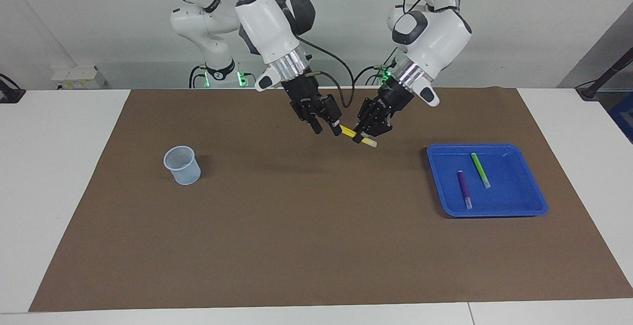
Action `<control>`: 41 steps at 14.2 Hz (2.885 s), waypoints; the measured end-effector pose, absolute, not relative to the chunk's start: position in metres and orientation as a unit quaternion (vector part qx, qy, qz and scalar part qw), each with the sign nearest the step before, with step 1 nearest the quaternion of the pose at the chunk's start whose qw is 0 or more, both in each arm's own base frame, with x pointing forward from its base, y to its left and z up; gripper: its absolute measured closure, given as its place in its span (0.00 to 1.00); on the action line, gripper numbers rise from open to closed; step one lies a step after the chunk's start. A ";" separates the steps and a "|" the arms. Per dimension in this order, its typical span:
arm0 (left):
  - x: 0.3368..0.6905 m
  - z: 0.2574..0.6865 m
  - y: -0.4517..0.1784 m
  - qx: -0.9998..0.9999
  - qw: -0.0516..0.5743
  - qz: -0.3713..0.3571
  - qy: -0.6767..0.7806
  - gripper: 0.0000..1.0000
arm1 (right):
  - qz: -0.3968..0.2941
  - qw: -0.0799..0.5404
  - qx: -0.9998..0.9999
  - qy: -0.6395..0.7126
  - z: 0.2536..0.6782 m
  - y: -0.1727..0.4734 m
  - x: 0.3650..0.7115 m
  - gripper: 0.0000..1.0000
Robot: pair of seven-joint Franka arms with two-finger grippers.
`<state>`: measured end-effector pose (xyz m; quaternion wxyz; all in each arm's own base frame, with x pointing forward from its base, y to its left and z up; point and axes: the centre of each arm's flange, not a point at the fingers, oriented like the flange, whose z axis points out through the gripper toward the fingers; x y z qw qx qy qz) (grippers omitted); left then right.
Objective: Right arm passes pens to left for tray arrangement
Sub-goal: 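Open the right gripper and pull the left gripper back with the pen, then lower the yellow pen into the tray while the right gripper returns to the cup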
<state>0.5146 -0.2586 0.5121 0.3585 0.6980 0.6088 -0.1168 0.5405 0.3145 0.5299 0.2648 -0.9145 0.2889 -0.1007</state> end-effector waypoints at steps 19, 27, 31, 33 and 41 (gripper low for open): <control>0.519 0.484 -0.003 0.979 0.164 -0.052 0.112 0.81 | 0.025 0.012 -0.999 -0.029 0.515 0.117 0.553 0.00; 0.531 0.440 0.076 0.990 0.124 -0.051 0.039 0.81 | 0.039 -0.001 -0.999 -0.022 0.587 0.098 0.543 0.00; 0.539 0.422 0.094 0.994 0.101 -0.050 0.017 0.81 | 0.035 0.000 -0.999 -0.015 0.562 0.090 0.544 0.00; 0.544 0.414 0.101 0.994 0.094 -0.046 0.010 0.81 | 0.023 0.001 -1.000 -0.017 0.557 0.093 0.546 0.00; 0.566 0.362 0.156 0.996 0.080 -0.030 -0.015 0.81 | 0.010 0.003 -1.000 -0.010 0.558 0.086 0.547 0.00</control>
